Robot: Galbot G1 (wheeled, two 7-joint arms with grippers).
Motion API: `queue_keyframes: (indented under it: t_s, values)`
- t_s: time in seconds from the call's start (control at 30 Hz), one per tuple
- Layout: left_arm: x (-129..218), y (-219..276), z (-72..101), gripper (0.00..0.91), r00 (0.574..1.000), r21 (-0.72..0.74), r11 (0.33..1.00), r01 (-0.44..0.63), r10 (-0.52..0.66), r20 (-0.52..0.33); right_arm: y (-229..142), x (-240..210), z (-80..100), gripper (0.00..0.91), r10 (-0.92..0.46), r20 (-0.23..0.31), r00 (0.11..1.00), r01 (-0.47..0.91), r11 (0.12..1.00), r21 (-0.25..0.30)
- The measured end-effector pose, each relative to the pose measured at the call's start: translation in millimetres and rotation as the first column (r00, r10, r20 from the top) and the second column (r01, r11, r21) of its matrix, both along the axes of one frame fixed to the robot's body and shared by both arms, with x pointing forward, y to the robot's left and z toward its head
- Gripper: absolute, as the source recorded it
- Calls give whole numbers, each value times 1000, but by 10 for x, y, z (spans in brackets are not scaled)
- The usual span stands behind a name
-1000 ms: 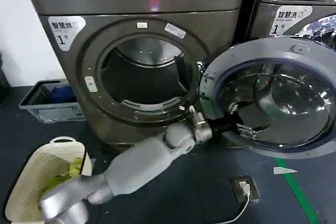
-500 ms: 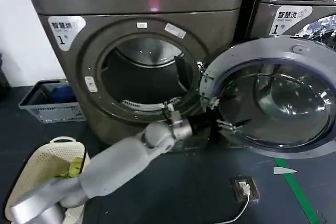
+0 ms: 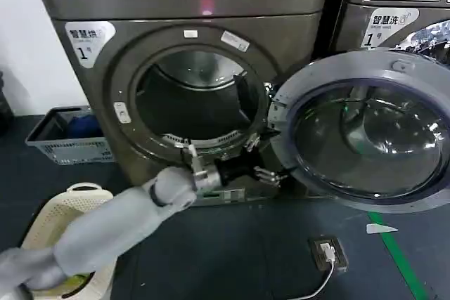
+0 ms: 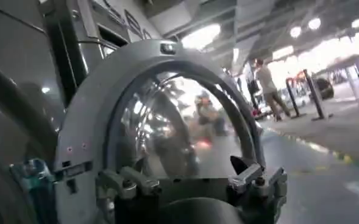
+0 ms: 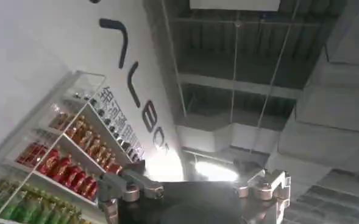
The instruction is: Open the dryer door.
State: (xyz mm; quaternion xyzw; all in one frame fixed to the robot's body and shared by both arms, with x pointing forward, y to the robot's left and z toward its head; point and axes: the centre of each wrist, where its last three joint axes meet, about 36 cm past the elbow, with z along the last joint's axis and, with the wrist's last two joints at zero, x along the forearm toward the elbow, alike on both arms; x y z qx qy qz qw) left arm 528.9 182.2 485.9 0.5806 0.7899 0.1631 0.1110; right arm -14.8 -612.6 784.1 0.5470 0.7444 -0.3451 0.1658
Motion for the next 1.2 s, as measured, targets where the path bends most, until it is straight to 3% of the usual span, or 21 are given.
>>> queue_keyframes:
  t_s: [0.2,0.37,0.7,0.87,1.2]
  values:
    - [-125,540,-108,907,991,178,979,-99,113,-68,-15,-6,21,907,-1,3,1000,1,1000,-3]
    - [-215,954,-131,907,981,328,933,-150,182,-71,-34,8,23,907,4,7,1000,-4,1000,-1]
    - [-427,1848,88,907,964,557,801,-219,265,-3,-101,11,34,907,6,14,1000,-6,1000,2]
    - [-596,2321,111,907,942,664,694,-279,330,50,-99,6,73,907,-1,14,1000,1,1000,-12]
    - [-1042,3027,349,907,901,790,536,-299,430,50,-130,38,7,907,8,12,1000,-8,1000,-5]
